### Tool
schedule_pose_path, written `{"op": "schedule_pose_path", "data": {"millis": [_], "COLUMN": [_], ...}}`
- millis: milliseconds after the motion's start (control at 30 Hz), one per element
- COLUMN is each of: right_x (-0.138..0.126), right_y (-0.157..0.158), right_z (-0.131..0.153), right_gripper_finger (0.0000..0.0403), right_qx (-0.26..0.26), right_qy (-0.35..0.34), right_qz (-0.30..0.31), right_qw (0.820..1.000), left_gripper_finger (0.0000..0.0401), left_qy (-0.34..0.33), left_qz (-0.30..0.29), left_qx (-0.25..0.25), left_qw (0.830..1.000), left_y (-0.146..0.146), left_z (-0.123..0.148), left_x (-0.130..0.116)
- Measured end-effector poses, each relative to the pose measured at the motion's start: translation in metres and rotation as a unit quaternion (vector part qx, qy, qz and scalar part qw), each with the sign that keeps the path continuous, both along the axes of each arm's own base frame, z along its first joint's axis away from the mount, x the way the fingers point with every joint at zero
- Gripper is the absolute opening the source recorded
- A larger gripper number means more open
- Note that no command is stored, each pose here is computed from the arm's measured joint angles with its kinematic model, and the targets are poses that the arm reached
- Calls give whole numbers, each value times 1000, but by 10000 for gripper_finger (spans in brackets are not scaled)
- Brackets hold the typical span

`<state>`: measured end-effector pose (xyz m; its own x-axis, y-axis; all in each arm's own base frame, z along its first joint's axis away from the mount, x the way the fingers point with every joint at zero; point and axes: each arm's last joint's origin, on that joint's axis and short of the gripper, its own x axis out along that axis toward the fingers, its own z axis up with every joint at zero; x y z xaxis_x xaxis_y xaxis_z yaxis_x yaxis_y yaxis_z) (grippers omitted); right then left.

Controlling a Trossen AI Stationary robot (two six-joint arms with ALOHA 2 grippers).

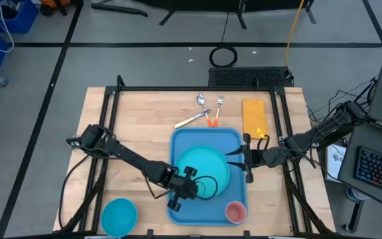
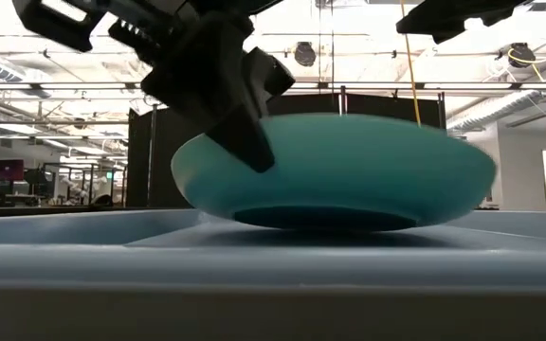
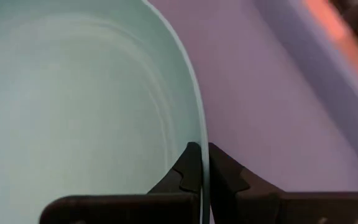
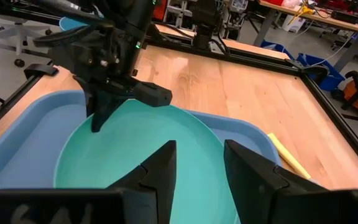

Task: Set up tray
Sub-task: Put the light blue plate to the bottom of the pink cup on the blue serving tray

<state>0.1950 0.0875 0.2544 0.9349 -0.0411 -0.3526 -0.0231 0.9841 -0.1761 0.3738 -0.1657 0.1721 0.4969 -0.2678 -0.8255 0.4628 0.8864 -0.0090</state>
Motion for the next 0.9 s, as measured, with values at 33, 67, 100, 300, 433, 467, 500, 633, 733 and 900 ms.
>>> {"op": "schedule_pose_path", "data": {"millis": [33, 67, 100, 300, 433, 467, 500, 633, 733, 900], "right_x": [0, 0, 0, 0, 0, 0, 0, 0, 0, 0], "right_y": [0, 0, 0, 0, 0, 0, 0, 0, 0, 0], "right_z": [0, 0, 0, 0, 0, 0, 0, 0, 0, 0], "right_gripper_finger": [123, 123, 123, 123, 123, 123, 123, 123, 123, 123], "right_qx": [0, 0, 0, 0, 0, 0, 0, 0, 0, 0], "right_qy": [0, 0, 0, 0, 0, 0, 0, 0, 0, 0], "right_qz": [0, 0, 0, 0, 0, 0, 0, 0, 0, 0], "right_qw": [1000, 1000, 1000, 1000, 1000, 1000, 1000, 1000, 1000, 1000], "left_gripper_finger": [7, 7, 7, 7, 7, 7, 7, 7, 7, 20], "left_qy": [-2, -4, -4, -5, -13, -12, -14, -22, -22, -22], "left_qz": [-3, -4, -4, -15, -25, -27, -30, -40, -39, -41], "left_qx": [-6, -8, -8, -27, -26, -28, -32, -28, -29, -34], "left_qw": [1000, 1000, 1000, 1000, 999, 999, 999, 999, 999, 998], "left_y": [0, -1, -1, -2, -3, -3, -4, -3, -1, -1], "left_z": [1, 1, 1, 2, 3, 2, 2, 3, 3, 3], "left_x": [1, 1, 1, 2, 2, 2, 3, 4, 5, 5]}}
